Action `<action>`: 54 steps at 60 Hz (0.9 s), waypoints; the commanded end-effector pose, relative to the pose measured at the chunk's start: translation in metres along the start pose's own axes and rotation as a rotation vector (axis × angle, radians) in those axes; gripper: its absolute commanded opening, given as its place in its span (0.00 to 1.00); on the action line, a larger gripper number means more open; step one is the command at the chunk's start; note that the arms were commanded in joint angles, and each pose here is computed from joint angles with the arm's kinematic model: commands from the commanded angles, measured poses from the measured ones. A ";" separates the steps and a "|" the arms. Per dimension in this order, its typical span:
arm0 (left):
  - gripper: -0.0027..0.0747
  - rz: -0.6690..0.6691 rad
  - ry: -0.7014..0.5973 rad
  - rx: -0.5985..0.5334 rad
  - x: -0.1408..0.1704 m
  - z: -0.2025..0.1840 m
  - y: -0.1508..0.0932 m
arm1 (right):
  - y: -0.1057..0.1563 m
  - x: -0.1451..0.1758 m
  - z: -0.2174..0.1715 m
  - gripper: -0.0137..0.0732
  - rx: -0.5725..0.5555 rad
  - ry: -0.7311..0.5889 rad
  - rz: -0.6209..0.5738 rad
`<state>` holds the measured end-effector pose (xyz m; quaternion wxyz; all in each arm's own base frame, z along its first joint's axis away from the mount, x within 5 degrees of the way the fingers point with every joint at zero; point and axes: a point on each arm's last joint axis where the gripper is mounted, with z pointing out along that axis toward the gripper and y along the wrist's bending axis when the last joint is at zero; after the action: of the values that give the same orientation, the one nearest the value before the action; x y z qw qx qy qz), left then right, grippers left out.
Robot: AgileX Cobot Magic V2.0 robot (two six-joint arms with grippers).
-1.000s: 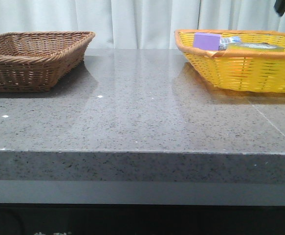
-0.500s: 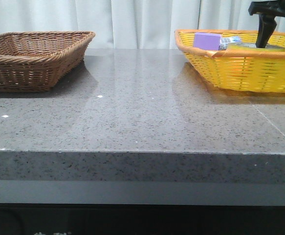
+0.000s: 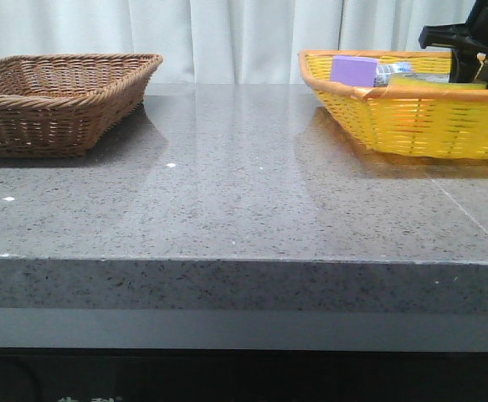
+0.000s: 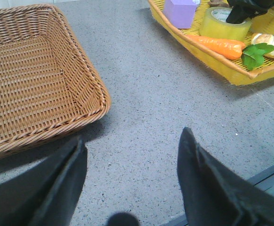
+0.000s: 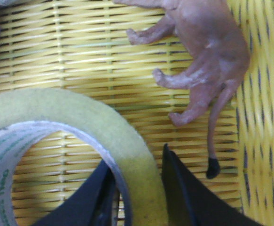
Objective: Transfer tape with both arms
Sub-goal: 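Reach the right gripper down into the tape roll's hole in the yellow basket, then grip the tape roll with the right gripper and lift it out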
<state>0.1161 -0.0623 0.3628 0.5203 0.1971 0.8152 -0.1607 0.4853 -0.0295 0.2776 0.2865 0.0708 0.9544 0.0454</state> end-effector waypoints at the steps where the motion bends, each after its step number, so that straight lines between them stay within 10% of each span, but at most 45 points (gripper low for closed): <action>1: 0.58 -0.011 -0.105 0.008 -0.016 -0.006 -0.002 | 0.003 -0.021 -0.046 0.33 -0.008 -0.146 -0.017; 35: 0.58 -0.011 -0.105 0.008 -0.016 -0.006 -0.002 | 0.028 -0.042 -0.155 0.33 -0.131 -0.259 -0.032; 54: 0.58 -0.011 -0.105 0.008 -0.016 -0.006 -0.002 | 0.091 -0.029 -0.188 0.33 -0.259 -0.312 -0.189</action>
<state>0.1161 -0.0623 0.3628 0.5203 0.1971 0.8152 -0.1607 0.4417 0.0258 0.4124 0.3639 -0.0110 0.9254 0.1056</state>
